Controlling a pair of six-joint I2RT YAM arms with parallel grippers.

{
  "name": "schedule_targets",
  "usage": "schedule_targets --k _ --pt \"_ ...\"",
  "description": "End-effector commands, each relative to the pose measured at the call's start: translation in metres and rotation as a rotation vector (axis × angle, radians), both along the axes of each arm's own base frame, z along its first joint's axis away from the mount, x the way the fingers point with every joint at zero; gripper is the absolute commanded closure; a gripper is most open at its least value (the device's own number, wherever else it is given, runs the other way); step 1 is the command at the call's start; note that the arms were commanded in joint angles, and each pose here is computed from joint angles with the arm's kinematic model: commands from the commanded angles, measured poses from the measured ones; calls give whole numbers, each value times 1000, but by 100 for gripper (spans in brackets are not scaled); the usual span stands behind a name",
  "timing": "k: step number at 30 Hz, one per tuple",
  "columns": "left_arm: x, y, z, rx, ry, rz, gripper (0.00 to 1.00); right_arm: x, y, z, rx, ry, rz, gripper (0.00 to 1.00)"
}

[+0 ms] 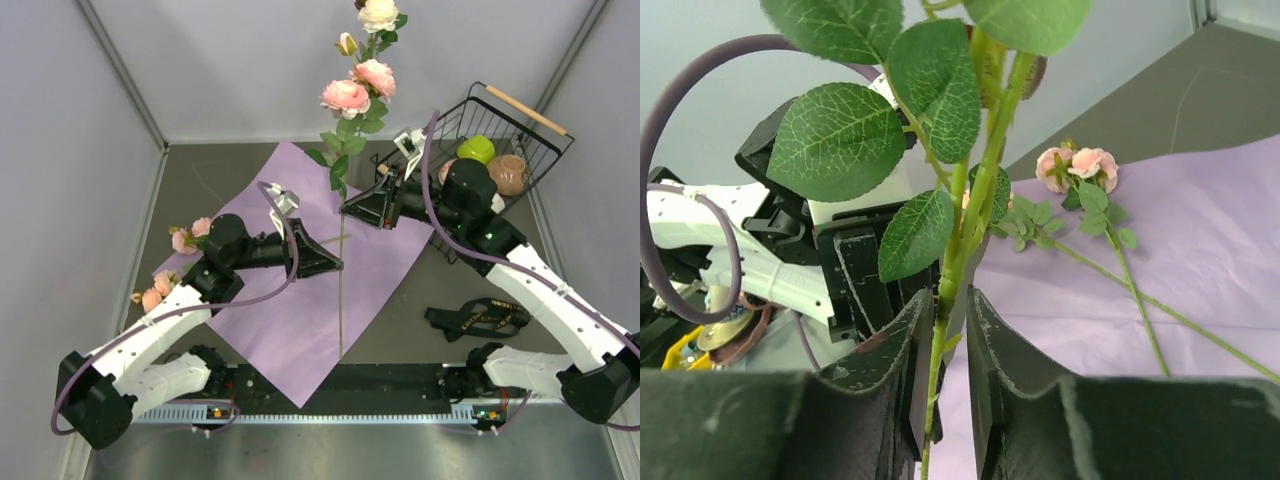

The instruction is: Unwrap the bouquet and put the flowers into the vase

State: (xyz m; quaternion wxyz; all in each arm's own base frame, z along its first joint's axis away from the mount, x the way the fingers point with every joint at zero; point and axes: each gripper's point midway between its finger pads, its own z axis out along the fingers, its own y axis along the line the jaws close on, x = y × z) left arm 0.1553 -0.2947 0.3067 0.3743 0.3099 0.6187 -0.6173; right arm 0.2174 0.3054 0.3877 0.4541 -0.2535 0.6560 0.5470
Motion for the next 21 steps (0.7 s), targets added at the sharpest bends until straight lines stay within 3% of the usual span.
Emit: schedule_targets --k 1,7,8,9,11,12,13,15,18,21 --pt "-3 1 30 -44 -117 -19 100 -3 1 33 51 -77 25 82" --pt "-2 1 30 -32 -132 -14 100 -2 5 35 55 -73 44 82" --pt "-3 1 30 -29 -134 -15 100 -3 6 36 58 -76 54 87" --pt "-1 1 30 -25 -134 -6 100 -2 6 37 60 -77 56 100" --pt "4 3 30 -8 -143 31 100 -1 7 40 67 -86 55 100" --pt "9 5 29 9 -137 66 91 0 7 42 64 -104 52 100" --pt "21 9 29 26 -146 150 74 4 6 45 59 -121 31 100" --pt "30 19 26 52 -134 235 31 21 -4 53 23 -177 -87 100" --pt "49 45 31 58 -146 448 11 49 -25 80 -38 -307 -307 100" --pt "63 80 33 86 -164 673 7 79 -50 110 -97 -440 -549 100"
